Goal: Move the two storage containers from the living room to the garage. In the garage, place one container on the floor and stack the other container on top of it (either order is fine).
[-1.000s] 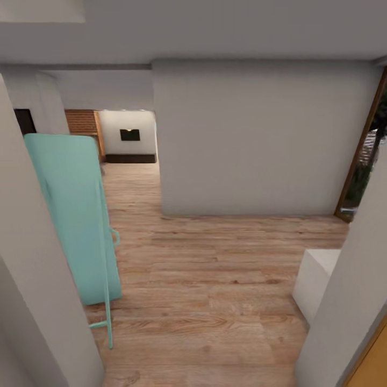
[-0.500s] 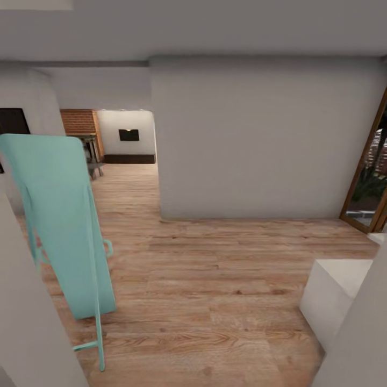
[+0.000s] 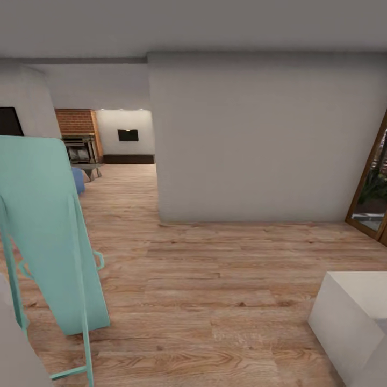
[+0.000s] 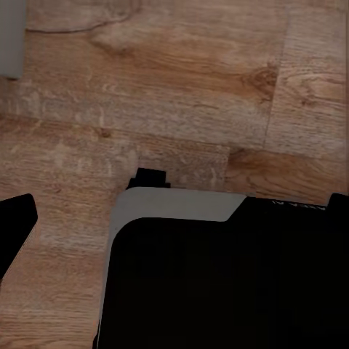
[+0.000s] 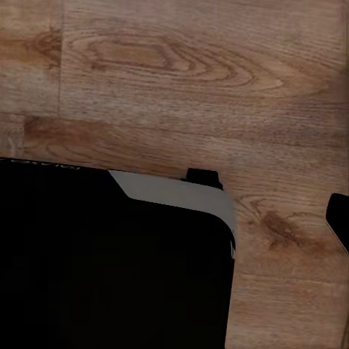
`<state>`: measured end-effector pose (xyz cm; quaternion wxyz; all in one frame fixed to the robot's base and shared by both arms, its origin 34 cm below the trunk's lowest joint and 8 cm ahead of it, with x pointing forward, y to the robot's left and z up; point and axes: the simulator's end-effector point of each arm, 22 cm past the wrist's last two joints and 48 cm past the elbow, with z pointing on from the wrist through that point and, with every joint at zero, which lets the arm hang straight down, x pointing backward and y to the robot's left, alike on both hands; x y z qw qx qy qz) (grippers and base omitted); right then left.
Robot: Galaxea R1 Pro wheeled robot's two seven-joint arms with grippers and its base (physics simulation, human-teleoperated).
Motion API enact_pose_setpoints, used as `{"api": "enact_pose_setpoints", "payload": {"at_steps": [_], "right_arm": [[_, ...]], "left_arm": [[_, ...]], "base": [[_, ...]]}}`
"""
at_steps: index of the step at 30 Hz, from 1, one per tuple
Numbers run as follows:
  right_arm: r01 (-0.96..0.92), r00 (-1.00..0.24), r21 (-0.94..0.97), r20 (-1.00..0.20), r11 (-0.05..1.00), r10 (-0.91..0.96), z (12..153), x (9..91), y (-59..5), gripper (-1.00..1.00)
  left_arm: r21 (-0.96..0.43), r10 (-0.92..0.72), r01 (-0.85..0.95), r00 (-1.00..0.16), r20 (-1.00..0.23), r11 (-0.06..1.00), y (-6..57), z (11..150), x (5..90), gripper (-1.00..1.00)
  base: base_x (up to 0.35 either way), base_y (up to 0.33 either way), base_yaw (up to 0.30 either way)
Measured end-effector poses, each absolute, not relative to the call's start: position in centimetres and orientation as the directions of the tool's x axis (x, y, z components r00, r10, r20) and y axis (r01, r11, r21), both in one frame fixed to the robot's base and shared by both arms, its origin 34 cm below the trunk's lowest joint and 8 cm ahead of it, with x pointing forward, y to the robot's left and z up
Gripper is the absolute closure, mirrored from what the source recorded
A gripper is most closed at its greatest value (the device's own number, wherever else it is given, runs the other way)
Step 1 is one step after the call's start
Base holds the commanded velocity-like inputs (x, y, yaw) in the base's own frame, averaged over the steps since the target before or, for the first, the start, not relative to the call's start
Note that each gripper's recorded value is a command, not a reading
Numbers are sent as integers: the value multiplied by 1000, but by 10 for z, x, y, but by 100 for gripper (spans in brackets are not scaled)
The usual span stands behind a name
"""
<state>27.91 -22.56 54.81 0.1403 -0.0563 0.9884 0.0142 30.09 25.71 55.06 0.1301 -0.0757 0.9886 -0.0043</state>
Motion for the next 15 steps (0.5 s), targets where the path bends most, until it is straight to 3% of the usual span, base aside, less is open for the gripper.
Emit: {"api": "enact_pose_setpoints", "payload": {"at_steps": [15], "right_arm": [[-117,-954,13,-278,993,-108,548,279,-225,-100]], "left_arm": [[-28,-151,-148,-955,-257,989,257,551,301,-100]], "base": [[323,0,0]]}}
